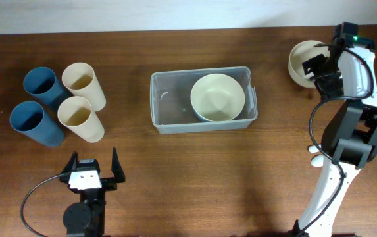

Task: Pack container
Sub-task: 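Close the right gripper on the back cream bowl rim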

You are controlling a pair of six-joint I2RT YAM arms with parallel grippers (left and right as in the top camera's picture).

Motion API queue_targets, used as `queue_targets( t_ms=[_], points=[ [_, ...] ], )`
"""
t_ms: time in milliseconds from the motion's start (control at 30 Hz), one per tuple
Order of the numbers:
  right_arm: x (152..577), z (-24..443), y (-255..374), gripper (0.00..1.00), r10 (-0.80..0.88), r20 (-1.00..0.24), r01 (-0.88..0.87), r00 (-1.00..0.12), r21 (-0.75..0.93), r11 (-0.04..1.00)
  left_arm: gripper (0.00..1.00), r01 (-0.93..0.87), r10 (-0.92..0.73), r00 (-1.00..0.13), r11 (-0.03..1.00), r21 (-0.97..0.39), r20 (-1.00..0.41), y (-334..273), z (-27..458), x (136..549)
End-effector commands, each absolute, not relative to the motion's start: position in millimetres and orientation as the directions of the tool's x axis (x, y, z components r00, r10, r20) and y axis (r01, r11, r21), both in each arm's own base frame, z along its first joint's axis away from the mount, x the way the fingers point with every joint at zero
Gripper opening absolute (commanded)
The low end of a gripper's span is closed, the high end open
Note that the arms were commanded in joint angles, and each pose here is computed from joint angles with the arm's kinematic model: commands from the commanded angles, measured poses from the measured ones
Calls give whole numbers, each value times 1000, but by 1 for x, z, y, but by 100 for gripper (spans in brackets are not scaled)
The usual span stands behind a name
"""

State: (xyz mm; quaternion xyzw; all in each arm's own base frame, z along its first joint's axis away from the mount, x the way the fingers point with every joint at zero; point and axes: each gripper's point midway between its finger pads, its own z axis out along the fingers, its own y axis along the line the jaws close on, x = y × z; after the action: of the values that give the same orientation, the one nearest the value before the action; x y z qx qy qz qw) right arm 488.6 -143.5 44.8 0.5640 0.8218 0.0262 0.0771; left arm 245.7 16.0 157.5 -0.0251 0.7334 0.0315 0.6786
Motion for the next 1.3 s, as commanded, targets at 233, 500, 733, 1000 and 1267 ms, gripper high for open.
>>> queue_targets(
  t_ms=[233,500,733,1000,1267],
  points=[
    [476,33,-132,99,935,-26,931,-353,92,354,100,-72,21,-78,997,27,-997,15,157,245],
    [468,32,-130,99,927,-8,925,-375,65,374,100,-72,21,-78,997,27,-997,15,157,245],
    [469,33,-131,99,924,-12,922,-382,70,381,100,-72,21,-78,997,27,-997,15,157,245],
    [477,33,-140,99,932,-29,926,-362,108,363,100,-72,21,-78,997,27,-997,15,157,245],
    [483,34,-143,90,932,-45,923,-361,127,364,100,-72,21,-78,997,27,-997,15,157,245]
  ],
)
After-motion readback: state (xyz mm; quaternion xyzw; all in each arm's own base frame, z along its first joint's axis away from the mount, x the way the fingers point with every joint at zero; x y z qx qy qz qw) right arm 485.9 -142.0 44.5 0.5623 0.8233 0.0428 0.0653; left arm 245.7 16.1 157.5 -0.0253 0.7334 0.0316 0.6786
